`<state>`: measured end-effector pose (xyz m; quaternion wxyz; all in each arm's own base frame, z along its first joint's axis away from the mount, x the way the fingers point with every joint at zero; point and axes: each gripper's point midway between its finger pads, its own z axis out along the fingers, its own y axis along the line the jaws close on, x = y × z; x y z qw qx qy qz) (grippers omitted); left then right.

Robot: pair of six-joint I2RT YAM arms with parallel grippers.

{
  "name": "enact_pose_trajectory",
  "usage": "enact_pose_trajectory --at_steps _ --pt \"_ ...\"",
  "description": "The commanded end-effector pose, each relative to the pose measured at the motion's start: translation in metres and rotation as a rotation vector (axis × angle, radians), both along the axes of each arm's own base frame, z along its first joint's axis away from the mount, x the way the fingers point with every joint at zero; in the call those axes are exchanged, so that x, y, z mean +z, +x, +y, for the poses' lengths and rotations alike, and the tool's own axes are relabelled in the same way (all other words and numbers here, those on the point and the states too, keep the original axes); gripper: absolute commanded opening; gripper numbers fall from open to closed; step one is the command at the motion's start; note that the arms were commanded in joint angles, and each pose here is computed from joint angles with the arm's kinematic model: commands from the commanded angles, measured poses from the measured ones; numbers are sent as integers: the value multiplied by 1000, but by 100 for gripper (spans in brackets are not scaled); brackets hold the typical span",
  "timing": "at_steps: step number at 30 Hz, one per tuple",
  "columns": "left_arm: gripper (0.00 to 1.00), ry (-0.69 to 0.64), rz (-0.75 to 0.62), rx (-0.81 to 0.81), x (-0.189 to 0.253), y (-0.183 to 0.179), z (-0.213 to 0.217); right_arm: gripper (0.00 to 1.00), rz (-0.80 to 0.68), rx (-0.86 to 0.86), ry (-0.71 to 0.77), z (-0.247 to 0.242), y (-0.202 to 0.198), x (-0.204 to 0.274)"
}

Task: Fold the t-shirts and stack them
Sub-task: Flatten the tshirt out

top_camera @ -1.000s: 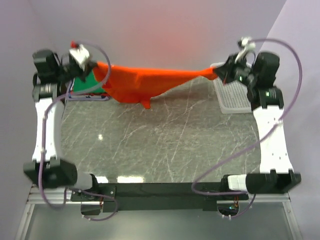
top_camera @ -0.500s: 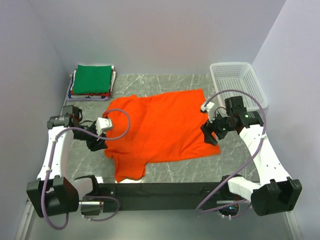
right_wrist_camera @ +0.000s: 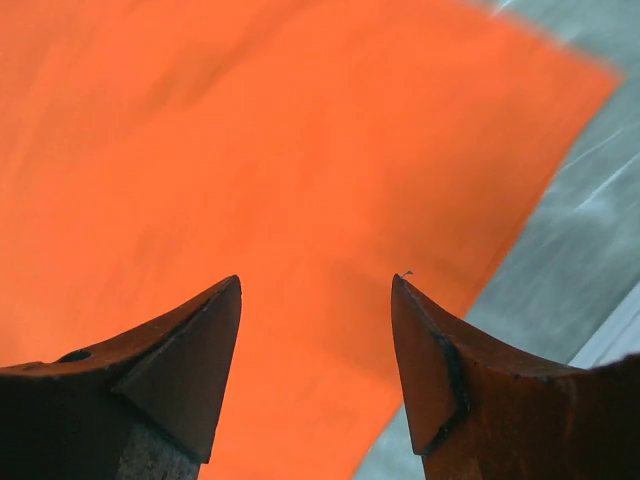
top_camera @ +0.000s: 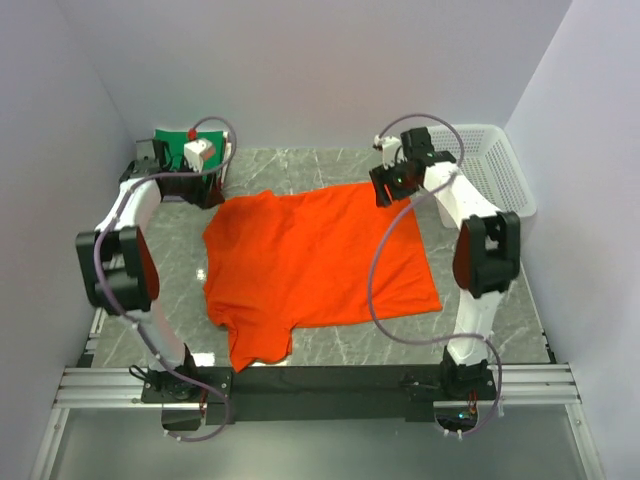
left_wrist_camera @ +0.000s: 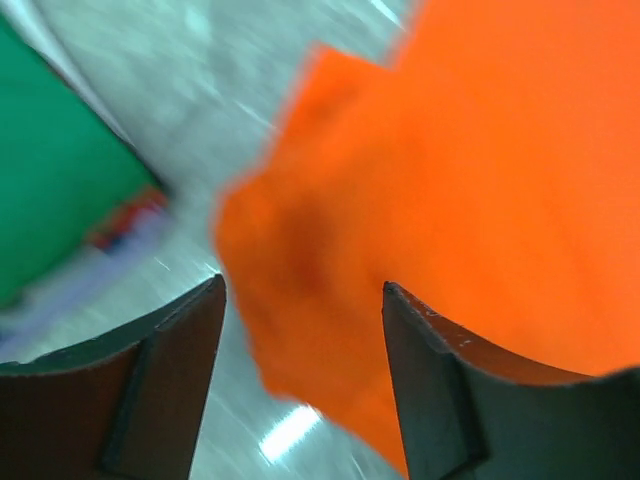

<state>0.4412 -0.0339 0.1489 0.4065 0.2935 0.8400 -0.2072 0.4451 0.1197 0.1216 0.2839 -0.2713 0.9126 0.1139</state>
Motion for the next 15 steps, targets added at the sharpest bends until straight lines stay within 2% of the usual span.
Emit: enact_pose_trajectory --at_steps 1,5,8,15 --pt "70 -76 -92 111 25 60 -5 68 -177 -168 29 -1 69 38" --pt "74 -25 -99 122 7 86 -19 72 -148 -207 -9 -2 108 10" --pt "75 -4 -53 124 -14 97 -24 76 -125 -219 -45 -5 118 -13" --pt "77 74 48 92 -64 99 -34 77 31 -175 -51 0 96 -58"
